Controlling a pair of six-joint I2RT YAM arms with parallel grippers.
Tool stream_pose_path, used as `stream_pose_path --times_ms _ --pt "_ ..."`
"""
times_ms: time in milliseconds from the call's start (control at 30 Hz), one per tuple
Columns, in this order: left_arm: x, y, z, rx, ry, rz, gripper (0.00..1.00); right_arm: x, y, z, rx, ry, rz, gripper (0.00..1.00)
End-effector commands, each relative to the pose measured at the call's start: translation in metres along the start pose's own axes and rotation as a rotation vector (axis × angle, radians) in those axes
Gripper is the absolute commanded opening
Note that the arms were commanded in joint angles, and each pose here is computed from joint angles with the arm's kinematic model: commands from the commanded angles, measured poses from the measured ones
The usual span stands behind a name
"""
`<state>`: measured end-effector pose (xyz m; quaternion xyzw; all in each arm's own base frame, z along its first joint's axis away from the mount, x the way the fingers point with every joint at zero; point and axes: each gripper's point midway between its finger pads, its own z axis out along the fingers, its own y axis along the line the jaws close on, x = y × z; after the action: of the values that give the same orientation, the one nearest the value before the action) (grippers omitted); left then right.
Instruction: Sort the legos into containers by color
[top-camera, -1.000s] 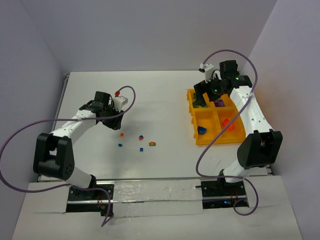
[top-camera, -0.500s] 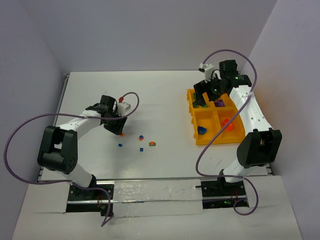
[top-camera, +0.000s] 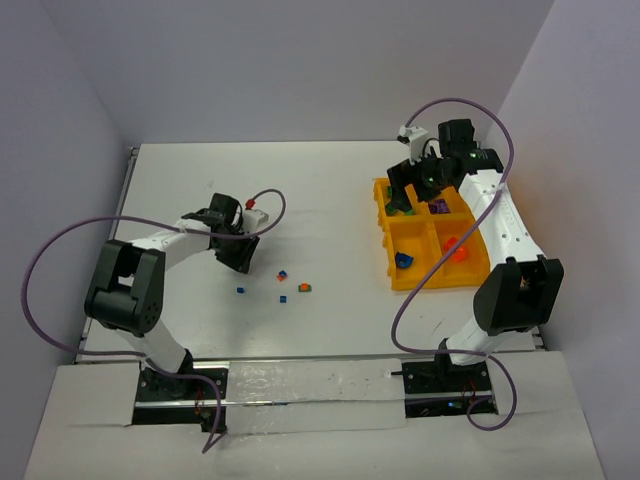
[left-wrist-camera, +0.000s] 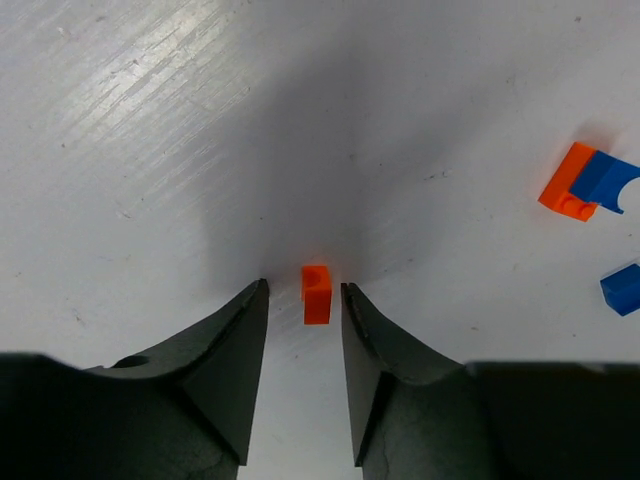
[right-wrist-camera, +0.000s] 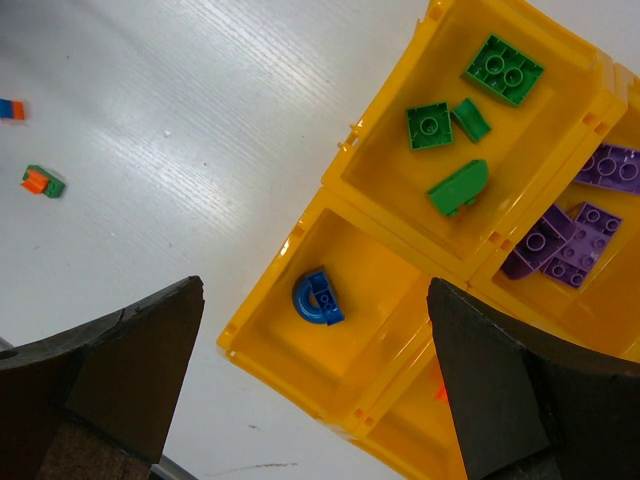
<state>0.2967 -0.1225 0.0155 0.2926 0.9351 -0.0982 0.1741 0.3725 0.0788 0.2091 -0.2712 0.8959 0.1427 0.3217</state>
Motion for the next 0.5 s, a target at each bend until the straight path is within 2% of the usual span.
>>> stream_pose_path --times_ms 0,300,400,467 --pt "-0.02 -0.002 0.001 0.012 -0.051 0.017 0.41 -0.017 -0.001 -0.005 0.007 -0.042 -0.018 1.0" --pt "-0.032 -0.012 -0.008 0.052 -0.079 0.049 0.19 -0.023 0.014 -0.007 -0.051 -0.075 -0.015 1.0" --pt "-0.059 -0.023 -0.031 0.115 -0.148 0.043 0.13 -0.035 0.02 -0.009 -0.071 -0.146 -0.02 1.0" --pt "-0.082 -0.046 -0.054 0.262 -0.234 0.034 0.11 -0.048 0.035 -0.015 -0.115 -0.21 -0.03 1.0"
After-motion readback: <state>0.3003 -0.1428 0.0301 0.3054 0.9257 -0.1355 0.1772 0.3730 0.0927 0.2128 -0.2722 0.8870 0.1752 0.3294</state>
